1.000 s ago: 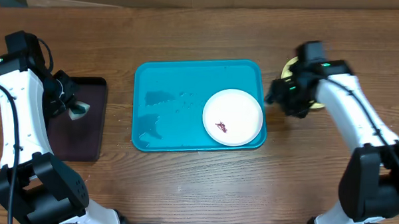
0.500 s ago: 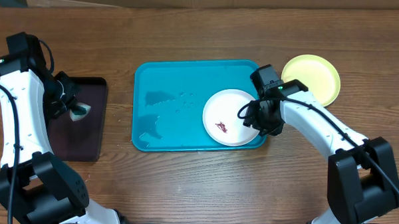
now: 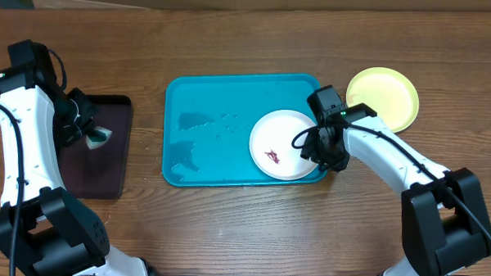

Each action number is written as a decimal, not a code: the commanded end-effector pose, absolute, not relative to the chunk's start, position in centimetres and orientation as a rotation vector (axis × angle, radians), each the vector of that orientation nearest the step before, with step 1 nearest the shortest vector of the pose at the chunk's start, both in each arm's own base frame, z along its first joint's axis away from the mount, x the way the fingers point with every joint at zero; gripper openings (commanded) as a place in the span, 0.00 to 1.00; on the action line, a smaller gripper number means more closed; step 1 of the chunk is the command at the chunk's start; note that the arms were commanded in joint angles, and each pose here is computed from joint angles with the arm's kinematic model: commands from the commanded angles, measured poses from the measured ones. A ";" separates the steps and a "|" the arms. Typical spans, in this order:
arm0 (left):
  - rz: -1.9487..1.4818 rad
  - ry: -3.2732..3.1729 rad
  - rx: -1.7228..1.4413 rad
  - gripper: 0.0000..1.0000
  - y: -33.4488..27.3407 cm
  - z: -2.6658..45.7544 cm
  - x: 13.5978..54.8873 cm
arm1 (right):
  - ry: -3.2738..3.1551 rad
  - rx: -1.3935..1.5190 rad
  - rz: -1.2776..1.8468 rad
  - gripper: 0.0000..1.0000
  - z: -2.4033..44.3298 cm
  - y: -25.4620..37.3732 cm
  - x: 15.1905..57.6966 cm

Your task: Clean dirty plates on tray and stack at the side

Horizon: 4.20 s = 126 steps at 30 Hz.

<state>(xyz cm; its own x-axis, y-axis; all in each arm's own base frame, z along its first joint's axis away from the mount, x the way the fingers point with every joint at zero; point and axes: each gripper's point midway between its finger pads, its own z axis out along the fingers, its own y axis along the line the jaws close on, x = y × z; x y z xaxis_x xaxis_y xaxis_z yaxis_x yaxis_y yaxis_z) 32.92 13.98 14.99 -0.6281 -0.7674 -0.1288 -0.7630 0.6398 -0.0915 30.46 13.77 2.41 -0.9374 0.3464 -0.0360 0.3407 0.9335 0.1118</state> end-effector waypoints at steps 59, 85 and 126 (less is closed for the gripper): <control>-0.065 2.711 -1.199 0.04 13.8 14.9 33.6 | 2.782 -0.303 0.340 0.34 0.3 18.8 39.6; -0.264 2.828 -0.707 0.04 6.0 12.2 36.9 | 2.975 0.268 0.480 0.04 -2.8 25.4 34.2; 0.091 2.892 -1.183 0.45 19.9 -0.4 34.0 | 2.968 0.244 0.351 0.04 -3.2 23.8 34.3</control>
